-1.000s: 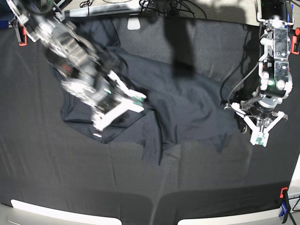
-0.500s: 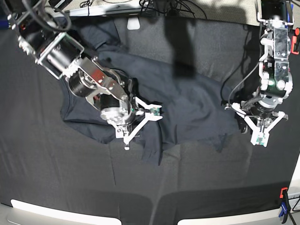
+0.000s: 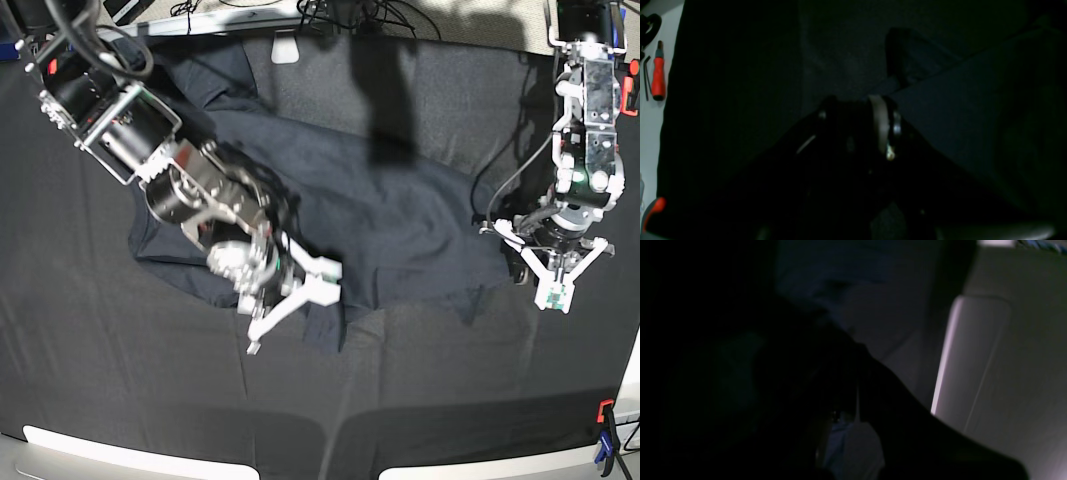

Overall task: Layout the t-shirt on the table in an organized manner, then fold the t-shirt properly
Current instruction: 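Grasp the shirt body with the right gripper and drag it outward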

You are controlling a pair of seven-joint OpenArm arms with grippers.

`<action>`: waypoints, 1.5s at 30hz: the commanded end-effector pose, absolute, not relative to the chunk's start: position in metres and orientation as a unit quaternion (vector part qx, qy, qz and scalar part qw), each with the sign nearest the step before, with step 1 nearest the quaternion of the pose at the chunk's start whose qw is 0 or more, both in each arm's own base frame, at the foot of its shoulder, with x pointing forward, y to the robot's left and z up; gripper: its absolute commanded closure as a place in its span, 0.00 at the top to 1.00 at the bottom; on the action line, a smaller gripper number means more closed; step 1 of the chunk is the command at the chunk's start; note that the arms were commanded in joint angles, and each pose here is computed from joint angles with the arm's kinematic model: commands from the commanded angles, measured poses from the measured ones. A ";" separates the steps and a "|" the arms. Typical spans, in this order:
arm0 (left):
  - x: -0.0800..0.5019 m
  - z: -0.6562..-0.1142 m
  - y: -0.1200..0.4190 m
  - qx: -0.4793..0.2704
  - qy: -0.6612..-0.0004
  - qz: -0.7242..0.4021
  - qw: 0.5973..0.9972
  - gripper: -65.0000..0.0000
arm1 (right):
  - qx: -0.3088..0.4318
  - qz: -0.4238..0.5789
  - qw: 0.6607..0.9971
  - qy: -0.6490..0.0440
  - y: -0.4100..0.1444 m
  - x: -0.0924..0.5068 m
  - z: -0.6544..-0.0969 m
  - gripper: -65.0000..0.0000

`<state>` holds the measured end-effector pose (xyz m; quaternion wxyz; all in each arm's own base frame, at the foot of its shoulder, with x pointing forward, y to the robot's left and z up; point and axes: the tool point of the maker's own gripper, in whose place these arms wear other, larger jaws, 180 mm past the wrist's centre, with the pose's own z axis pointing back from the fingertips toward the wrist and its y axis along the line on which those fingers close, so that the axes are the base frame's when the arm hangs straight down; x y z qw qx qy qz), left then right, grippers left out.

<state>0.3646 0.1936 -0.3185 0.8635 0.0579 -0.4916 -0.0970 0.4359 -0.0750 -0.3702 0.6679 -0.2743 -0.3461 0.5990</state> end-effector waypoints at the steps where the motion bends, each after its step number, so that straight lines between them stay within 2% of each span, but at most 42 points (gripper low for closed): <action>1: 0.373 -0.300 0.196 0.065 -0.519 -0.096 0.847 0.22 | -0.302 0.567 0.668 -0.375 -0.088 0.460 -0.339 0.00; 7: 0.373 -0.300 0.196 0.064 -0.518 -0.096 0.847 0.22 | -0.299 0.429 0.751 -0.404 -0.173 0.510 -0.301 0.00; 10: 0.373 -0.300 0.196 0.064 -0.518 -0.096 0.848 0.22 | -0.272 0.369 0.780 -0.425 -0.203 0.531 -0.287 0.00; 12: 0.373 -0.301 0.196 0.064 -0.517 -0.096 0.848 0.22 | -0.270 0.352 0.788 -0.426 -0.218 0.542 -0.283 0.00; 19: 0.373 -0.301 0.196 0.065 -0.517 -0.096 0.848 0.22 | -0.253 0.342 0.792 -0.437 -0.234 0.565 -0.281 0.00; 25: 0.370 -0.304 0.197 0.065 -0.511 -0.096 0.852 0.22 | -0.342 0.260 0.774 -0.465 -0.274 0.583 -0.239 0.00; 31: 0.364 -0.311 0.197 0.064 -0.503 -0.097 0.856 0.22 | -0.373 0.229 0.785 -0.439 -0.302 0.584 -0.221 0.00; 42: 0.363 -0.312 0.195 0.059 -0.502 -0.095 0.857 0.22 | -0.436 0.192 0.784 -0.398 -0.367 0.561 -0.213 0.00; 43: 0.363 -0.312 0.194 0.051 -0.504 -0.093 0.857 0.22 | -0.441 0.189 0.784 -0.393 -0.375 0.558 -0.212 0.01; 45: 0.364 -0.311 0.189 0.034 -0.508 -0.086 0.857 0.22 | -0.454 0.175 0.790 -0.373 -0.393 0.548 -0.211 0.12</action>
